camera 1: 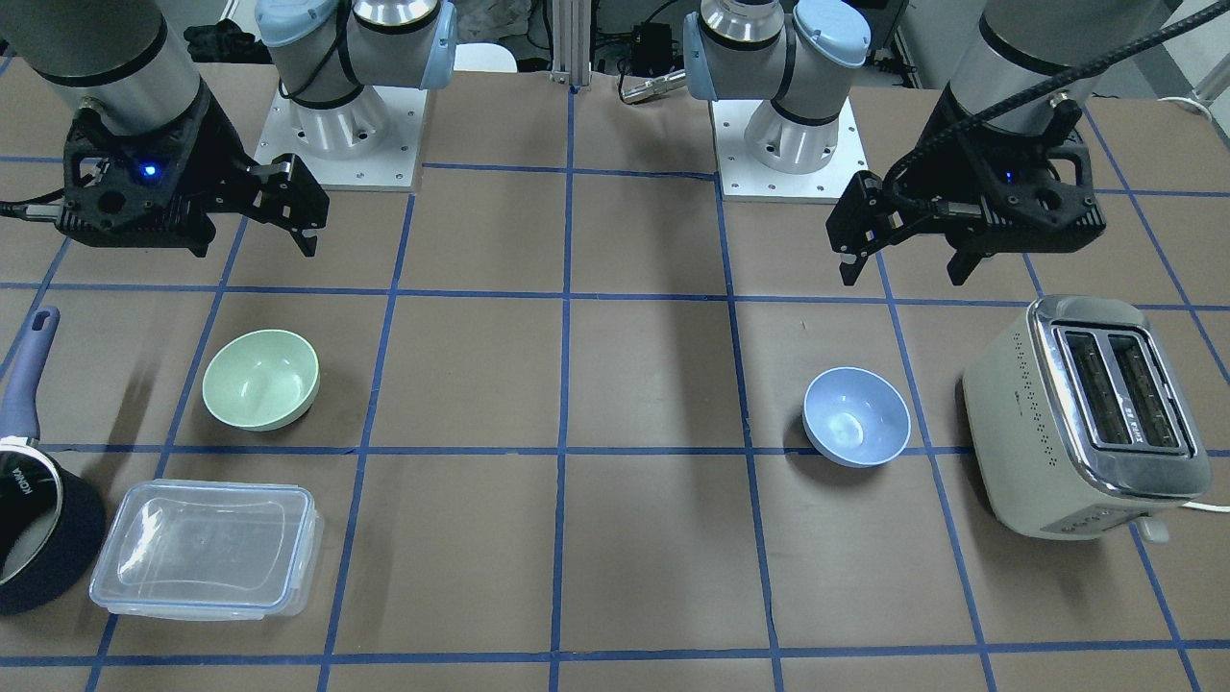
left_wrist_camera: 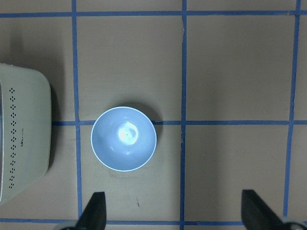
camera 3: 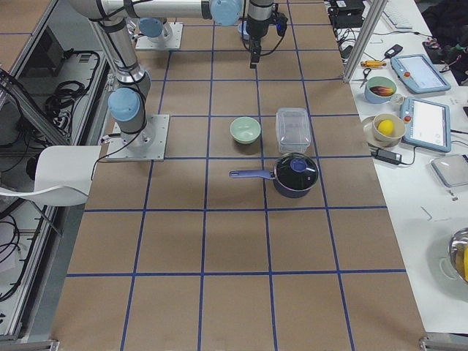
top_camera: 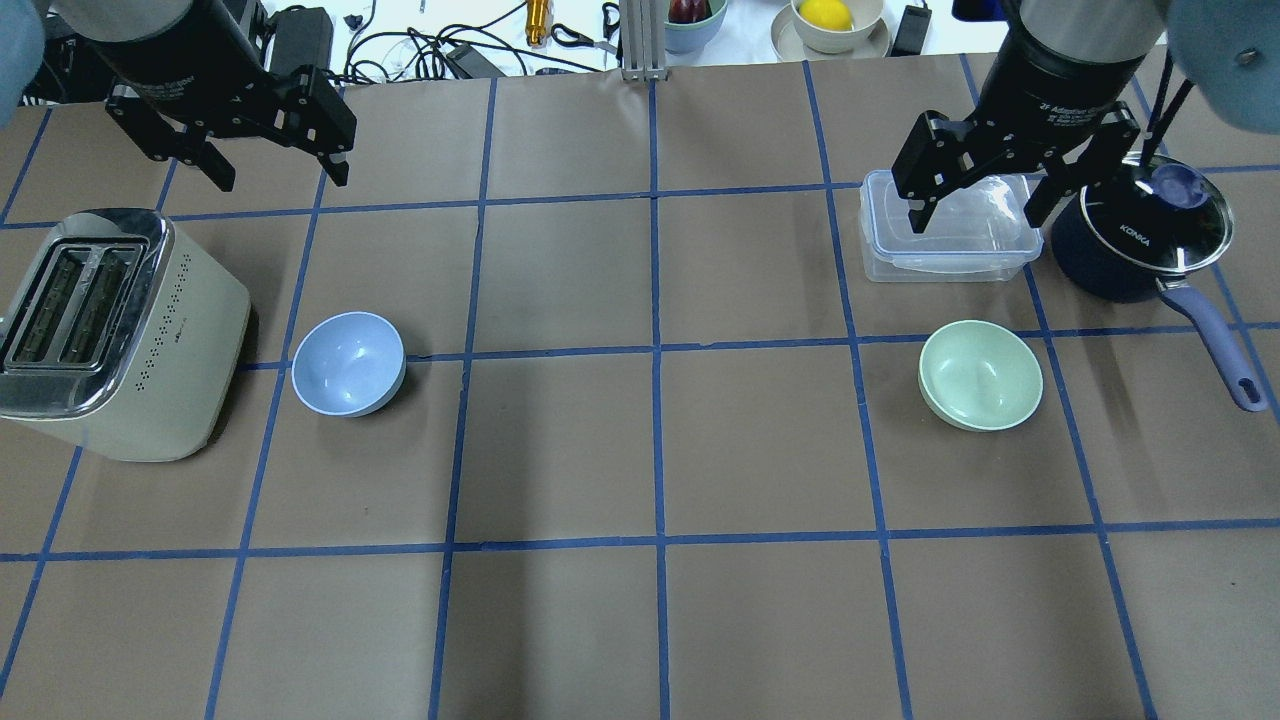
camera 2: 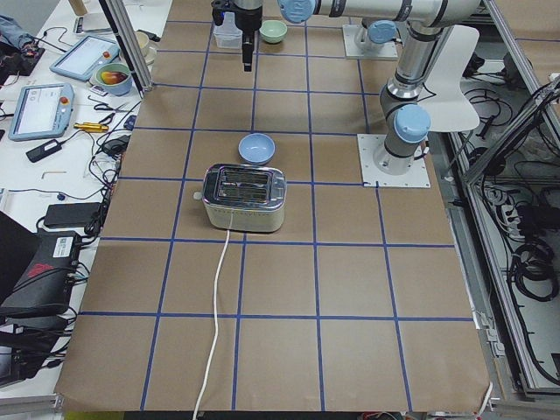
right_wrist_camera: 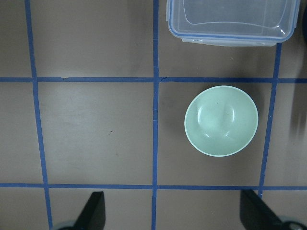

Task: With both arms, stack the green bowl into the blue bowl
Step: 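Grip the blue bowl rim with left gripper while right grips green bowl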

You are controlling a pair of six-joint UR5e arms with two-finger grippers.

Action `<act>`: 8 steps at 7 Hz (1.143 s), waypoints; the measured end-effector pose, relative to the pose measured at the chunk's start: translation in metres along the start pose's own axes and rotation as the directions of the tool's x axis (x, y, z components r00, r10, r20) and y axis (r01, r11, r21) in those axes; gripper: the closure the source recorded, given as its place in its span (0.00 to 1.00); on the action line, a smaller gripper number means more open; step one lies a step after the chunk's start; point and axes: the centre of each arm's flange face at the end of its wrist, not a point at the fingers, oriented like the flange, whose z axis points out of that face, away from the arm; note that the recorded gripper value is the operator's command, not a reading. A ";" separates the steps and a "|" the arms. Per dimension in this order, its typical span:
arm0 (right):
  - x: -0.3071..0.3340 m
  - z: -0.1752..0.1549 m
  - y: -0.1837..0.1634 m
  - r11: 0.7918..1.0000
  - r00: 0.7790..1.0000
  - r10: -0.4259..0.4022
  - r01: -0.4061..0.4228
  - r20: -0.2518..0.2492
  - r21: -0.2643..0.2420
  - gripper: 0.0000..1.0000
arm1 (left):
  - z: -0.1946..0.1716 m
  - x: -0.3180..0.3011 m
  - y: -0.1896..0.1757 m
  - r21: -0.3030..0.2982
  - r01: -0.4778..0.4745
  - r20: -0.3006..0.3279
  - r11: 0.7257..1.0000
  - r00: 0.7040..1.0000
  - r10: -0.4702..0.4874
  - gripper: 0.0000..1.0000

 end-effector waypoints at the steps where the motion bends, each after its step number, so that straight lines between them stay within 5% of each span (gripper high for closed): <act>1: 0.000 0.000 0.000 1.000 1.000 0.000 0.000 -0.001 0.000 0.00 | 0.000 0.002 0.003 0.002 -0.004 0.001 1.000 1.000 0.004 0.00; 5: 0.024 0.013 -0.013 0.999 0.999 0.034 -0.034 0.000 -0.022 0.00 | 0.013 0.005 0.011 -0.029 -0.009 0.001 1.000 1.000 0.009 0.00; 8: 0.133 0.053 -0.028 0.997 0.997 0.059 -0.056 0.041 -0.053 0.00 | 0.164 -0.001 0.015 -0.119 -0.005 -0.007 0.993 1.000 0.005 0.00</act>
